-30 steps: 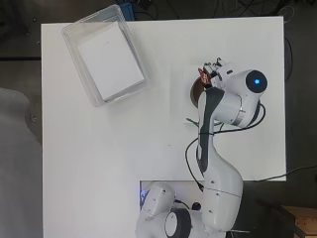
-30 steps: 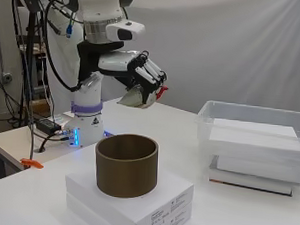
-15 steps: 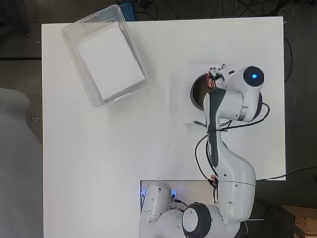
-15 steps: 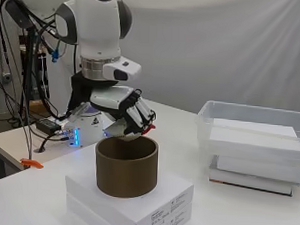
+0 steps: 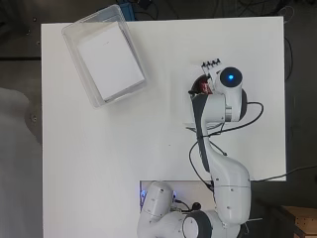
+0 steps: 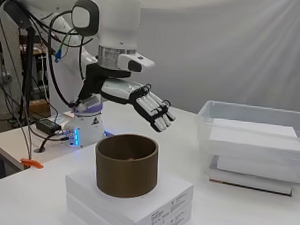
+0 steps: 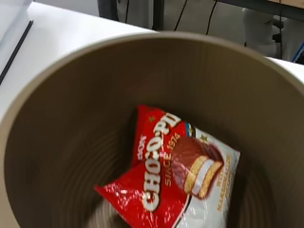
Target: Teleoperate dual arm-hand system to remove items from a box
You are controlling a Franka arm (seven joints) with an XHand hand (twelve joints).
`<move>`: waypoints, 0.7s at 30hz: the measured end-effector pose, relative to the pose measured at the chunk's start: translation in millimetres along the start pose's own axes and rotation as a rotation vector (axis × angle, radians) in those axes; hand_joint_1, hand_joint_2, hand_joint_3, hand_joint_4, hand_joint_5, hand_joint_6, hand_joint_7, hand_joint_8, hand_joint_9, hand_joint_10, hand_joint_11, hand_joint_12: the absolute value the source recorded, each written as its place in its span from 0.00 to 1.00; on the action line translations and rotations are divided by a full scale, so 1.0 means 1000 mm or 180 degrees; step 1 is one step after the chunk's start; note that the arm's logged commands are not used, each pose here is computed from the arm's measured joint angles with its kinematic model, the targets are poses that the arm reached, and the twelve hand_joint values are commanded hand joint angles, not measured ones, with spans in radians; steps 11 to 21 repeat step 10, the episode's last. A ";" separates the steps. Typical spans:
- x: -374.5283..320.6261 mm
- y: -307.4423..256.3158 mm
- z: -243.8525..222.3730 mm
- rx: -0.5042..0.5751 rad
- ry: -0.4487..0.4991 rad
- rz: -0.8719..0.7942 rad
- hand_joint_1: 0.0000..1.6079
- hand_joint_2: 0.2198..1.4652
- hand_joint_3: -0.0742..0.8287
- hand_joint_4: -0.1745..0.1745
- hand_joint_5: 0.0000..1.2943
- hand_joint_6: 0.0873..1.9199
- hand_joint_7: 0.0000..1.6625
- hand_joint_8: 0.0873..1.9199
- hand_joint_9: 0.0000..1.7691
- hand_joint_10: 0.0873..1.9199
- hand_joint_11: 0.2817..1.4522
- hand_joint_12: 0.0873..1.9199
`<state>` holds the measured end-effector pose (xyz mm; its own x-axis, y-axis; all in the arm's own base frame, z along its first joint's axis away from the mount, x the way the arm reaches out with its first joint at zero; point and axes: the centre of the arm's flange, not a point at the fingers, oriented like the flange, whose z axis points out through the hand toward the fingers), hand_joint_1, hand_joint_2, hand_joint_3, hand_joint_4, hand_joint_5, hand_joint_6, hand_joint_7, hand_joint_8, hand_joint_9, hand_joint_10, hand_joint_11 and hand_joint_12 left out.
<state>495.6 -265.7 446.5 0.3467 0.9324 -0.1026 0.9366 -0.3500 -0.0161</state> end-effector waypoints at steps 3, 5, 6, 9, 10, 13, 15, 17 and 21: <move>0.000 -0.002 -0.017 0.0003 0.0035 0.0166 0.00 0.48 0.08 0.52 0.32 0.00 0.39 0.00 0.40 0.00 0.29 0.00; 0.004 -0.010 -0.034 -0.0011 0.0086 0.0244 0.00 0.47 0.07 0.49 0.30 0.00 0.37 0.00 0.39 0.00 0.28 0.00; 0.010 -0.018 -0.050 -0.0050 0.0128 0.0284 0.00 0.47 0.07 0.48 0.29 0.00 0.37 0.00 0.39 0.00 0.27 0.00; 0.037 -0.057 -0.095 -0.0186 0.0239 0.0308 0.00 0.46 0.07 0.43 0.24 0.00 0.32 0.00 0.36 0.00 0.26 0.00; 0.047 -0.073 -0.109 -0.0240 0.0264 0.0310 0.00 0.45 0.07 0.43 0.23 0.00 0.31 0.00 0.35 0.00 0.25 0.00; 0.047 -0.073 -0.109 -0.0240 0.0264 0.0310 0.00 0.45 0.07 0.43 0.23 0.00 0.31 0.00 0.35 0.00 0.25 0.00; 0.047 -0.073 -0.109 -0.0240 0.0264 0.0310 0.00 0.45 0.07 0.43 0.23 0.00 0.31 0.00 0.35 0.00 0.25 0.00; 0.047 -0.073 -0.109 -0.0240 0.0264 0.0310 0.00 0.45 0.07 0.43 0.23 0.00 0.31 0.00 0.35 0.00 0.25 0.00; 0.047 -0.073 -0.109 -0.0240 0.0264 0.0310 0.00 0.45 0.07 0.43 0.23 0.00 0.31 0.00 0.35 0.00 0.25 0.00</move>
